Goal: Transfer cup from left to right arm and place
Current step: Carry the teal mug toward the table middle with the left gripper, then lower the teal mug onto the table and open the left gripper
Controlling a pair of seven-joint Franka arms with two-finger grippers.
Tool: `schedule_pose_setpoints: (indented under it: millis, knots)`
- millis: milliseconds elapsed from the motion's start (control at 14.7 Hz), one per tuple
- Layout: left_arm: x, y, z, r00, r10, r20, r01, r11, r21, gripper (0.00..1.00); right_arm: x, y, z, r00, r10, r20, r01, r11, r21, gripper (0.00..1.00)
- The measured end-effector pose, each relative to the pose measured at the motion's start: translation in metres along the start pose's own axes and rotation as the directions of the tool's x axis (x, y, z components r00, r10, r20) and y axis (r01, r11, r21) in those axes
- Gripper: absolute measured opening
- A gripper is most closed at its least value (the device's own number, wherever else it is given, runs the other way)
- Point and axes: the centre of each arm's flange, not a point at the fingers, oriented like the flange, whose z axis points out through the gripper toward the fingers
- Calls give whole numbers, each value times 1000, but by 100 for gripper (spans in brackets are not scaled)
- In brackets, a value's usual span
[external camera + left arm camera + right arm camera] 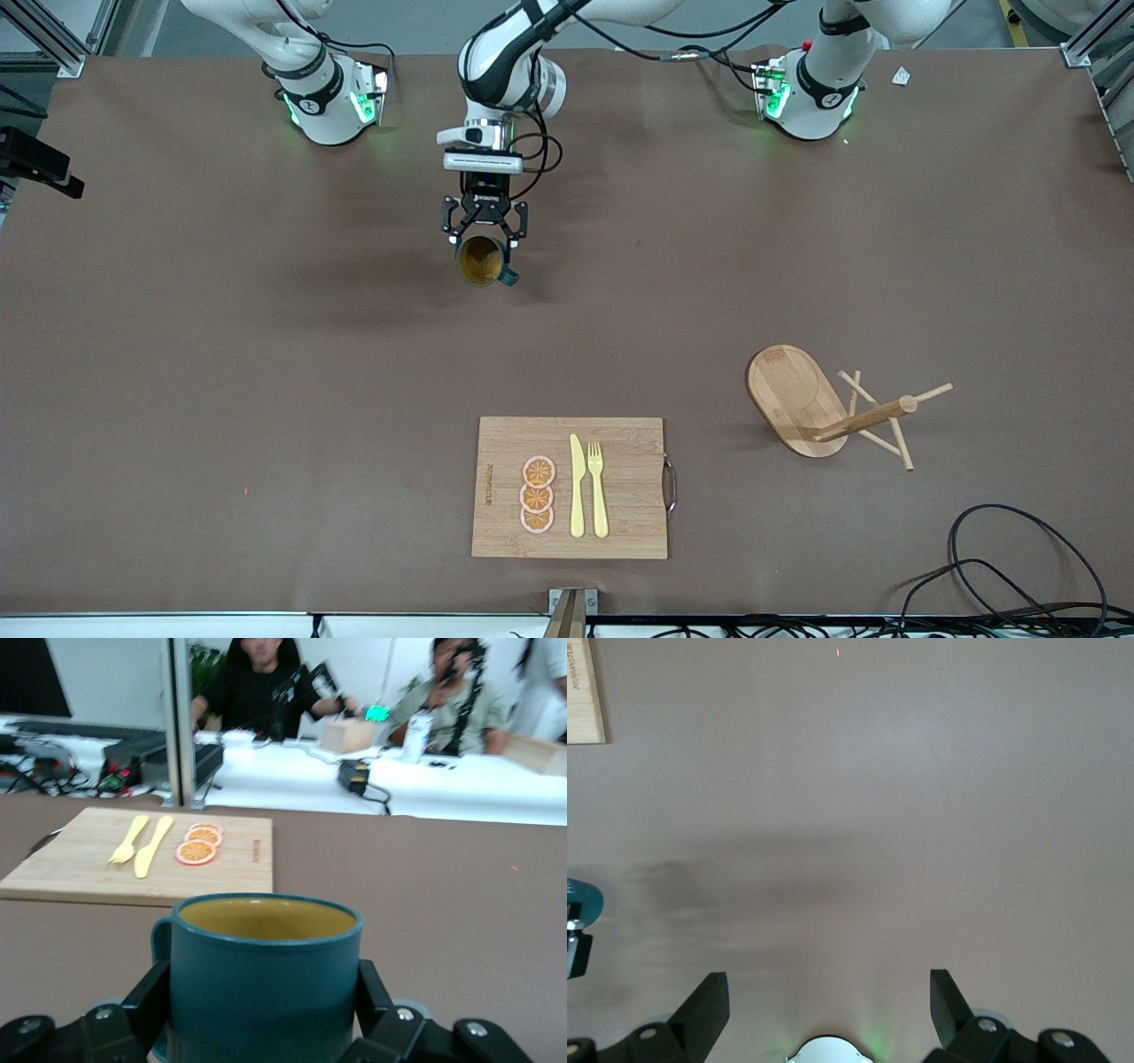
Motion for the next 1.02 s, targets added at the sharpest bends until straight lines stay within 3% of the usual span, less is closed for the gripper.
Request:
schedule_pose_setpoints:
  millis: [271,475,746,1018]
  knots:
    - [-85,-35,33,986,92,-136,-98,995,-35,86,14,2,12,1000,3,-3,-3,1000,-3,100]
    - [-110,-45,44,954,144,-262,-162,986,-48,86,33,11,34,1000,17,12,-17,1000,-7,100]
    - [-114,-46,46,945,152,-290,-172,984,-45,86,62,22,73,999,34,39,-33,999,-12,100]
    - [-113,-44,45,948,144,-283,-162,986,-39,86,86,60,107,999,31,25,-31,999,-15,100]
